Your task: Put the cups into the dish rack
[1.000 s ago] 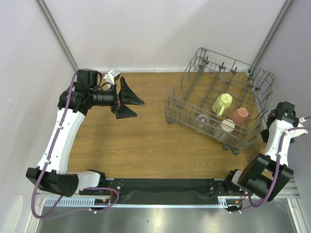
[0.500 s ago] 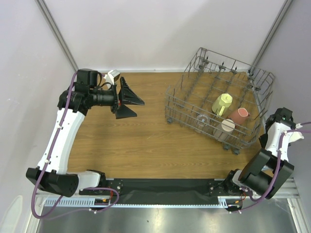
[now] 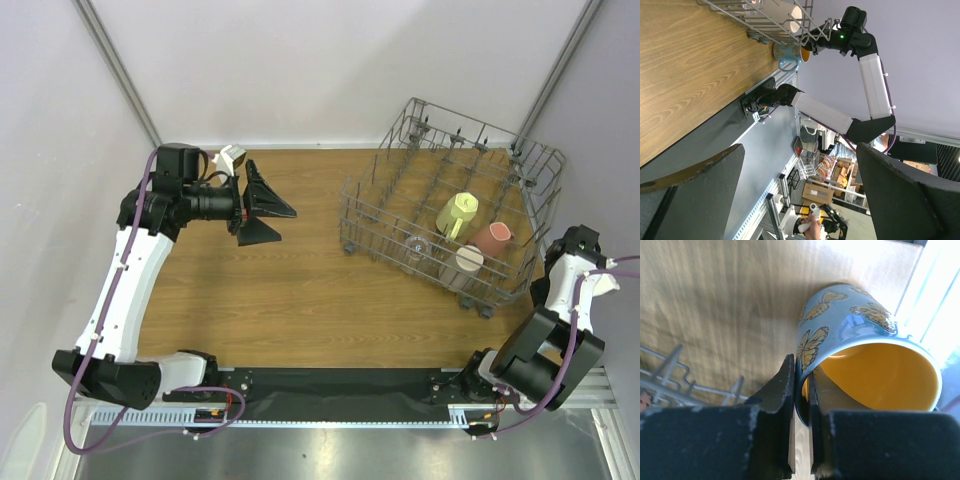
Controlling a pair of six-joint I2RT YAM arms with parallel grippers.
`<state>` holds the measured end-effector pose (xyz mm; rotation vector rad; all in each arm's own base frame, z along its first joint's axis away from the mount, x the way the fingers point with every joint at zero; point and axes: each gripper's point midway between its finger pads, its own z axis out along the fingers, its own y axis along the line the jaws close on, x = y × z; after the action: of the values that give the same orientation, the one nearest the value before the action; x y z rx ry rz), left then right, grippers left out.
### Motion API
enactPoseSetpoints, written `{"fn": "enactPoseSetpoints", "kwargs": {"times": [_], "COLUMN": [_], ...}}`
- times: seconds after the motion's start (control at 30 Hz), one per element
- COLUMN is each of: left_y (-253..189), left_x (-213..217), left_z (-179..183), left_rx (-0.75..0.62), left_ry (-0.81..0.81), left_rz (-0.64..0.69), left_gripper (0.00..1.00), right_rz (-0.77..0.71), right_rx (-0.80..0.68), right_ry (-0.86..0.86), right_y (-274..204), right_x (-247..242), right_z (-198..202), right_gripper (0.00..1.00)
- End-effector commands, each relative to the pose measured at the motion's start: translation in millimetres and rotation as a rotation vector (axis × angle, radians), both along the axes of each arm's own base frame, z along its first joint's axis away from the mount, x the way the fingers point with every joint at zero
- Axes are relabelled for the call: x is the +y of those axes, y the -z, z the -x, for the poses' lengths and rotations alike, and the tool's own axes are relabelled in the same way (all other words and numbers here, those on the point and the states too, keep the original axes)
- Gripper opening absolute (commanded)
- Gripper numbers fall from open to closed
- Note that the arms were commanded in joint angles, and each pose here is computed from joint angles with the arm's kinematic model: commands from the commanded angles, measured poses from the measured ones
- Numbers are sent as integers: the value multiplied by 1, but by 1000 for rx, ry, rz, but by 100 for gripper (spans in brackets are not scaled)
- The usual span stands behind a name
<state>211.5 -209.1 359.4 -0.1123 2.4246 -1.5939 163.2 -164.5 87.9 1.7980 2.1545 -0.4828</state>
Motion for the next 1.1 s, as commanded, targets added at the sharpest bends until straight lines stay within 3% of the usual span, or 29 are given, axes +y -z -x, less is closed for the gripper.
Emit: {"fn": "enactPoseSetpoints", "kwargs": {"times": [0.0,0.13,0.4,0.43,0.53,0.6,0.67,0.7,0.8,0.9,1.0,1.07], "left_y": [-13,-12,-14,-15,-19,-20,-22,-25,-36,-50,-64,-77], "left_x": [1,1,-1,-1,-3,-3,-3,-3,-6,-12,-21,-28], "left_z": [8,7,3,2,4,3,4,5,3,2,5,5], "left_rx": [-28,-18,-13,-14,-17,-25,-34,-43,-79,-115,-155,-219], "left_ry": [17,19,21,18,17,11,4,2,-16,-27,-25,-26], "left_rz": [40,37,44,52,71,79,96,105,148,193,224,249], "left_gripper": [100,100,100,100,100,100,100,100,100,100,100,100], "right_rz": [92,195,277,318,322,375,377,353,213,-49,-219,-352], "right_rx": [20,-33,-320,-410,-569,-810,-955,-1072,-1228,-1401,-1588,-1612], "right_ry": [22,39,13,7,-75,-191,-250,-331,-445,-633,-826,-890], "right_y": [-42,-92,-211,-246,-295,-355,-384,-406,-422,-428,-458,-453], "right_x": [-9,-8,-7,-7,6,29,45,63,95,147,201,228], "right_z": [11,8,-27,-33,-52,-68,-74,-82,-105,-130,-129,-129], "right_gripper": [0,0,0,0,0,0,0,0,0,0,0,0]}}
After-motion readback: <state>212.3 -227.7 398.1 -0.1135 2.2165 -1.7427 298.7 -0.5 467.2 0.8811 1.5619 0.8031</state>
